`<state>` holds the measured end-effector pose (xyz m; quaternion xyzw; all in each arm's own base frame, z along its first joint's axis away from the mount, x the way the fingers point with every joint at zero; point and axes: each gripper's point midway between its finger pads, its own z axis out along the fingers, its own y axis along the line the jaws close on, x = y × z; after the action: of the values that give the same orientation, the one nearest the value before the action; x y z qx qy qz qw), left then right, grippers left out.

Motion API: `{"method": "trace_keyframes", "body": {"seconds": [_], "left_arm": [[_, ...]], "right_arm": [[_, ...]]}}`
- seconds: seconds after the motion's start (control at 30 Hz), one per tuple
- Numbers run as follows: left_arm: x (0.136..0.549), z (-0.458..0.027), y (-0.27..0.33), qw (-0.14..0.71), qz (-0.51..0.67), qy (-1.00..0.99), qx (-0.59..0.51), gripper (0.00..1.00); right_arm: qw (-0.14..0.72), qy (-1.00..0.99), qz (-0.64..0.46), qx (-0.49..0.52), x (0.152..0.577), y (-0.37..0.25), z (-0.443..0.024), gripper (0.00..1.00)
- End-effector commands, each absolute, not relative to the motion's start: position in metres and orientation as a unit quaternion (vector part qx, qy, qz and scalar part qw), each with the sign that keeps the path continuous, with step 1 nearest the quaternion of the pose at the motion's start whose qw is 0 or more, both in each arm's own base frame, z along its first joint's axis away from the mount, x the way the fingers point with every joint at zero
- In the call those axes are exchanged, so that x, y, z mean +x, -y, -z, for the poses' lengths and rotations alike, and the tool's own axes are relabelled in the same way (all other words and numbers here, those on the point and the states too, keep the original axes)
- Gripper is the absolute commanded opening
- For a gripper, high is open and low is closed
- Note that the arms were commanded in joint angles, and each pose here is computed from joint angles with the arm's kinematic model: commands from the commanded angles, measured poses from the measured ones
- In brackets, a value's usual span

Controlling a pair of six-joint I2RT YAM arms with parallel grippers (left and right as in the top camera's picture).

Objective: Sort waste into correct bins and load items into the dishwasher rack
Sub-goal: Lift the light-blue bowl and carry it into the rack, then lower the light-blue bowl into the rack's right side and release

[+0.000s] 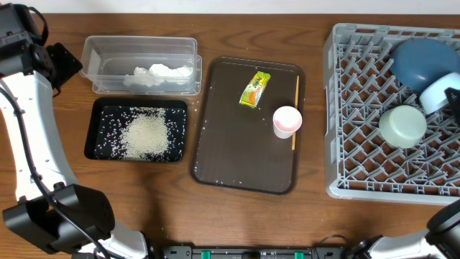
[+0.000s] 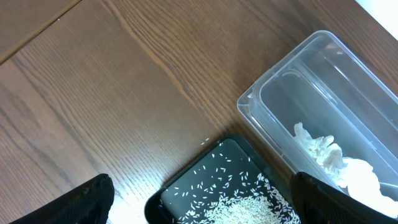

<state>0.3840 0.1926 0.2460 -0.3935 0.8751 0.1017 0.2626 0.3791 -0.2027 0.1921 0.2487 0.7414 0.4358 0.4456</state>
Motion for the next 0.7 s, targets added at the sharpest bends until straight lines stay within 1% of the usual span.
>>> {"method": "trace_keyframes", "body": {"seconds": [0.0,0.3,0.43,0.5,0.67], "left_arm": [[0.382,-0.249,-0.196,0.264,-0.108,-0.872,-0.397,0.92],[0.382,-0.249,-0.196,0.264,-0.107,-0.872,-0.397,0.93],[0.382,-0.249,-0.196,0.264,-0.107,-0.872,-0.397,0.93],[0.382,-0.249,-0.196,0.264,-0.107,-0.872,-0.397,0.93],[0.382,-0.249,-0.196,0.264,-0.107,-0.872,-0.397,0.93]], "right_arm": [[0.431,-0.732,-0.465,0.249,0.379,0.196,-0.188,0.01],[0.419,-0.726,-0.459,0.295,0.370,0.211,-0.180,0.01],[0.389,-0.740,-0.411,0.363,0.363,0.222,-0.157,0.01],[0.378,-0.750,-0.387,0.381,0.359,0.224,-0.150,0.01],[0.371,-0.763,-0.321,0.421,0.346,0.237,-0.155,0.05]]}}
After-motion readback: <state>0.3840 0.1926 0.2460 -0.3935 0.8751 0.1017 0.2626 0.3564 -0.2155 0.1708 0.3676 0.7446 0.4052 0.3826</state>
